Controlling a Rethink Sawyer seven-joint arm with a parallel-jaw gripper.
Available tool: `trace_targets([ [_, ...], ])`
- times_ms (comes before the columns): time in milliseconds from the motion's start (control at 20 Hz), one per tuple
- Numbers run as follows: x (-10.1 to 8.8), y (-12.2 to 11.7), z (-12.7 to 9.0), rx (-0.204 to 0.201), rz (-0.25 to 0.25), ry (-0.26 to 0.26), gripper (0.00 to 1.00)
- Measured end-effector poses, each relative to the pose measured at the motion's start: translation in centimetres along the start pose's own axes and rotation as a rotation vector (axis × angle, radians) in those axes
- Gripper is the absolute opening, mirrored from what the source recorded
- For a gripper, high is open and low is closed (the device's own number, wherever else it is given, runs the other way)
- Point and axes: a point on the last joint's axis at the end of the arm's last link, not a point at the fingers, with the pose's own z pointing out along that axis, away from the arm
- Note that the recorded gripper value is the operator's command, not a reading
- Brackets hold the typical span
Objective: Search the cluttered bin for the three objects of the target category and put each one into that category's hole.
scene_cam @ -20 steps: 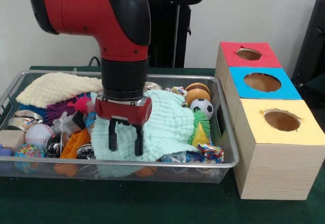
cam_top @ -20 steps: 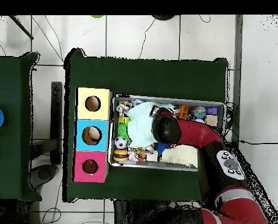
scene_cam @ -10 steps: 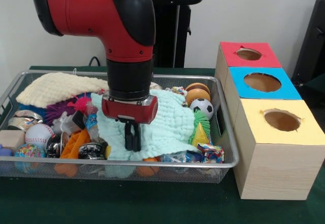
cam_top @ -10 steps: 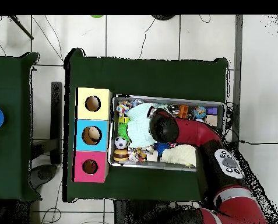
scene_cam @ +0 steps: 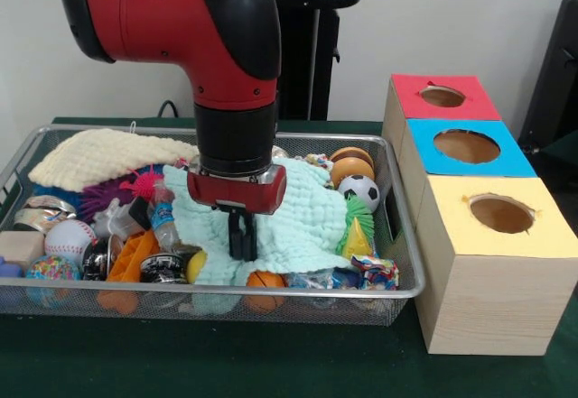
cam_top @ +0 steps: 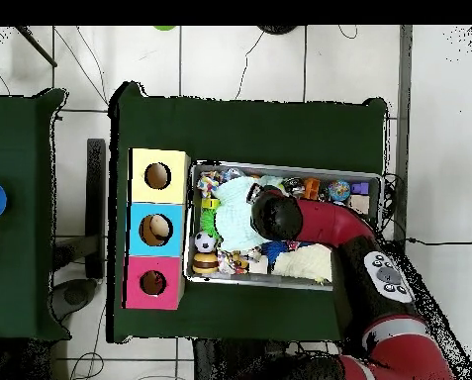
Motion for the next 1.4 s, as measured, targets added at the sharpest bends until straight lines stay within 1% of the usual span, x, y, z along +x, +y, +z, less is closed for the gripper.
trace_targets([
  [100, 0.0, 0.0, -0.4, 0.004, -0.002, 0.01, 0.0],
  [200, 0.2, 0.3, -1.3, 0.009, -0.007, 0.03, 0.0],
  [250, 0.7, 1.1, -2.7, 0.018, -0.014, 0.066, 0.0],
  [400, 1.4, 2.3, -4.8, 0.03, -0.025, 0.12, 0.0],
  [450, 1.8, 3.0, -6.0, 0.037, -0.031, 0.15, 0.0],
  [550, 2.4, 3.9, -7.3, 0.043, -0.036, 0.186, 0.0],
  [650, 3.3, 5.3, -9.3, 0.051, -0.044, 0.238, 0.0],
  [700, 3.9, 6.4, -10.8, 0.055, -0.049, 0.272, 0.0],
  [750, 4.2, 7.0, -11.6, 0.056, -0.051, 0.288, 0.0],
  [800, 4.3, 7.1, -11.7, 0.056, -0.051, 0.291, 0.0],
  [850, 4.9, 8.0, -13.0, 0.055, -0.055, 0.309, 0.0],
  [1050, 5.7, 9.3, -14.4, 0.048, -0.055, 0.32, 0.0],
  [1200, 6.4, 9.9, -15.0, 0.041, -0.05, 0.327, 0.0],
  [1250, 7.1, 10.2, -15.4, 0.039, -0.046, 0.336, 0.0],
  [1400, 7.9, 10.3, -15.6, 0.042, -0.044, 0.347, 0.0],
])
